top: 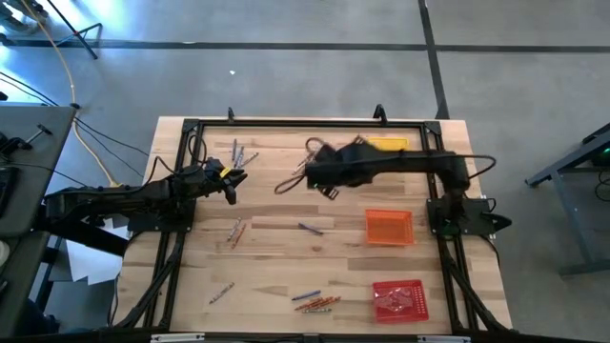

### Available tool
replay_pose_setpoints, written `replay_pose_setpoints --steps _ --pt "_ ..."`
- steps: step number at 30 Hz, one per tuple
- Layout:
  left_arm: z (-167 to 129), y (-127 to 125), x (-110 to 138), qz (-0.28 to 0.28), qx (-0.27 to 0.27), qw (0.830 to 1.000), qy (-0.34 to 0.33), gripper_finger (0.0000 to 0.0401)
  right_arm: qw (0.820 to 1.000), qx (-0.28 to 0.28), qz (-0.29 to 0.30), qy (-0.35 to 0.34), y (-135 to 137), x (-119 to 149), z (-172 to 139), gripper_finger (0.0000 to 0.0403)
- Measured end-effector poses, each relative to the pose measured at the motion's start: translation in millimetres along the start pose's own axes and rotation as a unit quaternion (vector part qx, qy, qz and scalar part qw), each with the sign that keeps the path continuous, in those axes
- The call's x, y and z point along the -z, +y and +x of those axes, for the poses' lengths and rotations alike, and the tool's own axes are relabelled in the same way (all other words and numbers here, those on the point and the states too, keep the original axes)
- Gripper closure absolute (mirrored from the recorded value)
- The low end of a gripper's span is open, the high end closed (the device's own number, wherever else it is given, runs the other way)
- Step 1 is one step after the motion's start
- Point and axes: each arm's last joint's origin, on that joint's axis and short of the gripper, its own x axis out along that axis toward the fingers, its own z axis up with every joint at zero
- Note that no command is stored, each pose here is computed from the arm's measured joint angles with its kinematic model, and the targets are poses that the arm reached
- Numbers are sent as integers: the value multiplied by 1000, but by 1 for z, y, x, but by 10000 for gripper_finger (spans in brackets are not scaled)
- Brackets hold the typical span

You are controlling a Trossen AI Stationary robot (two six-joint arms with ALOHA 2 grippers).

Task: Sort crayons
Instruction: Put the orange crayon into the yellow bin

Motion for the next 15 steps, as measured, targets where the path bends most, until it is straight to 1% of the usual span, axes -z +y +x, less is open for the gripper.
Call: replay_pose_setpoints --steps 6,8,11,15 --pt "0 0 0 0 -1 1000 2 314 996 28 53 -61 -39 0 -23 400" --pt "0 0 0 0 -1 1000 2 314 993 48 68 -80 -51 -1 -28 400" --pt "0 0 0 -3 -1 1000 2 314 988 82 89 -100 -68 -5 -28 400" --pt "0 0 0 -3 -1 1000 2 314 983 106 119 -93 -93 -12 -20 400"
